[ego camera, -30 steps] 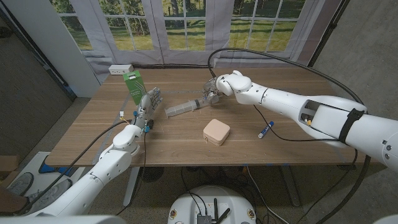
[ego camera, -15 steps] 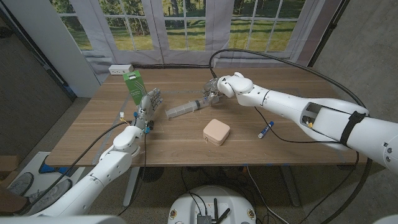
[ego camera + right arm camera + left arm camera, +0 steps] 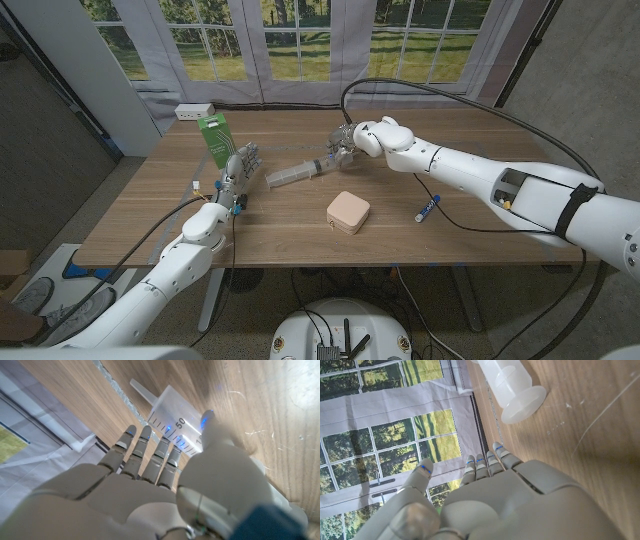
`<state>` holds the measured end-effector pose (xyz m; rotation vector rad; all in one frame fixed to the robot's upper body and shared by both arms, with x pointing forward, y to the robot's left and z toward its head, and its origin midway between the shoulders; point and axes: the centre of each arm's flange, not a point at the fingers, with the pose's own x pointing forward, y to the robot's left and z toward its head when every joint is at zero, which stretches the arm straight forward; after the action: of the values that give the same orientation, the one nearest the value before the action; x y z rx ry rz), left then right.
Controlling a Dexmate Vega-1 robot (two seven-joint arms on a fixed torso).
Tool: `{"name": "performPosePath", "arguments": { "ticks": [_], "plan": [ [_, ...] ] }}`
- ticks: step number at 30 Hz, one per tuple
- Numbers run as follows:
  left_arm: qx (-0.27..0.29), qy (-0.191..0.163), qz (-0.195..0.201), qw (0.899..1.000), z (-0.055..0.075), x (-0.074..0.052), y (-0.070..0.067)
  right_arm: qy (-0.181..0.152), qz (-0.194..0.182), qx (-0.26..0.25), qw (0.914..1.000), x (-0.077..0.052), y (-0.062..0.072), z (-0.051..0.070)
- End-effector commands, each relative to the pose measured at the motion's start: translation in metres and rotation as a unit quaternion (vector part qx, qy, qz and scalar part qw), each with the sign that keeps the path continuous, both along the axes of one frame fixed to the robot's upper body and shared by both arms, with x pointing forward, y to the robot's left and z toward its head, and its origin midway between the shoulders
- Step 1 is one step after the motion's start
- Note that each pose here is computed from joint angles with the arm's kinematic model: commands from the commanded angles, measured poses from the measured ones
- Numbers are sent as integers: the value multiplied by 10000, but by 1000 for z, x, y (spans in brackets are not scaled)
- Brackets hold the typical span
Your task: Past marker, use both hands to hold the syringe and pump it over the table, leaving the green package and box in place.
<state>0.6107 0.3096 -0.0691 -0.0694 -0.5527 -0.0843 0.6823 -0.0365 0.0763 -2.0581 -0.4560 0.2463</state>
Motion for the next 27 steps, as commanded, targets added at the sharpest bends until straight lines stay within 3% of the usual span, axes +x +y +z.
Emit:
{"name": "performPosePath", "arguments": {
  "ticks": [1, 20, 27],
  "plan": [
    [16, 21, -29, 10000, 0, 2, -2, -188, 137, 232, 9995, -11, -12, 11],
    [68, 6, -44, 10000, 7, 3, -6, -297, 233, 558, 9977, -23, -27, 19],
    [118, -36, -53, 9999, 13, 3, -9, -381, 262, 632, 9969, -29, -39, 23]
  ]
}}
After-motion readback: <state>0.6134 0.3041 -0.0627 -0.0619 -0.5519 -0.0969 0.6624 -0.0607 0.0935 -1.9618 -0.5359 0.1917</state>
